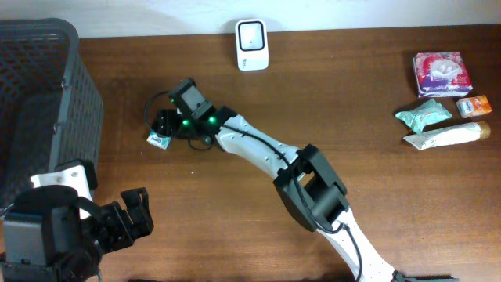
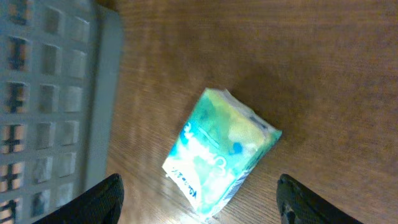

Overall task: Scan the item barcode
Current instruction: 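Reach the right gripper to the green-white box, then grasp the green-white box with the right gripper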

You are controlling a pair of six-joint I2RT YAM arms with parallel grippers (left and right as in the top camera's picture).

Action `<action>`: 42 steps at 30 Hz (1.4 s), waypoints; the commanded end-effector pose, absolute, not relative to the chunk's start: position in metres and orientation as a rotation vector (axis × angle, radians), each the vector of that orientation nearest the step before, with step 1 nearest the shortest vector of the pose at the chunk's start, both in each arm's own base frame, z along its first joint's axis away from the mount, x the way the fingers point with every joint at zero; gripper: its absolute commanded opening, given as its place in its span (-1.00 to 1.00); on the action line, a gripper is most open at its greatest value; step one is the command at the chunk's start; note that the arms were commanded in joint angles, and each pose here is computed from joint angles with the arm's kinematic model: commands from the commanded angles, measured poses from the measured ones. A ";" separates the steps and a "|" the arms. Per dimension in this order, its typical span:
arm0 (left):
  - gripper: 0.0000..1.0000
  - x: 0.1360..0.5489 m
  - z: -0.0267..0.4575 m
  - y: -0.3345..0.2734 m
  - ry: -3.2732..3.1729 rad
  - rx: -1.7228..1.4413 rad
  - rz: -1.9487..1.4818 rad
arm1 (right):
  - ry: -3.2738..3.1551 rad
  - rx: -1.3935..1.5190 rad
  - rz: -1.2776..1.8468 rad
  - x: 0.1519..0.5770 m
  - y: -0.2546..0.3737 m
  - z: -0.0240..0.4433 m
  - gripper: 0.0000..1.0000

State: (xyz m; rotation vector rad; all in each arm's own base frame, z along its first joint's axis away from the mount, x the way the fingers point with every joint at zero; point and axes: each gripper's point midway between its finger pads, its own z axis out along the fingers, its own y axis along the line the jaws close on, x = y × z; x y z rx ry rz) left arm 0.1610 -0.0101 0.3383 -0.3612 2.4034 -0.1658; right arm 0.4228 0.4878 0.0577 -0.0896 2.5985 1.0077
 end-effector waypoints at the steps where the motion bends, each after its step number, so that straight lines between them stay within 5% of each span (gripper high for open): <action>1: 0.98 0.161 0.339 -0.008 2.396 -0.374 -0.156 | 2.621 0.103 0.949 0.426 0.487 0.039 0.41; 3: 0.98 0.161 0.339 -0.008 2.396 -0.374 -0.156 | 2.635 0.151 0.930 0.426 0.486 0.028 0.34; 6: 0.98 0.161 0.339 -0.008 2.396 -0.374 -0.156 | 2.646 0.151 0.920 0.422 0.488 0.022 -0.04; 17: 0.99 0.161 0.339 -0.008 2.396 -0.374 -0.156 | 2.605 0.120 0.912 0.414 0.504 0.021 -0.03; 23: 0.98 0.161 0.339 -0.008 2.396 -0.374 -0.156 | 2.638 0.153 0.859 0.420 0.488 0.013 -0.92; 30: 0.99 0.161 0.339 -0.008 2.396 -0.374 -0.156 | 2.740 0.161 0.548 0.445 0.394 0.026 -0.92; 34: 0.98 0.161 0.339 -0.008 2.396 -0.374 -0.156 | 2.703 0.061 0.427 0.456 0.354 0.071 -0.92; 37: 0.98 0.161 0.339 -0.008 2.396 -0.374 -0.156 | 2.647 -0.049 0.567 0.454 0.374 0.101 -0.46; 39: 0.98 0.161 0.339 -0.008 2.396 -0.374 -0.156 | 2.650 -0.076 0.626 0.449 0.386 0.101 0.16; 42: 0.99 0.161 0.339 -0.008 2.396 -0.374 -0.156 | 2.649 -0.109 0.635 0.444 0.401 0.087 0.24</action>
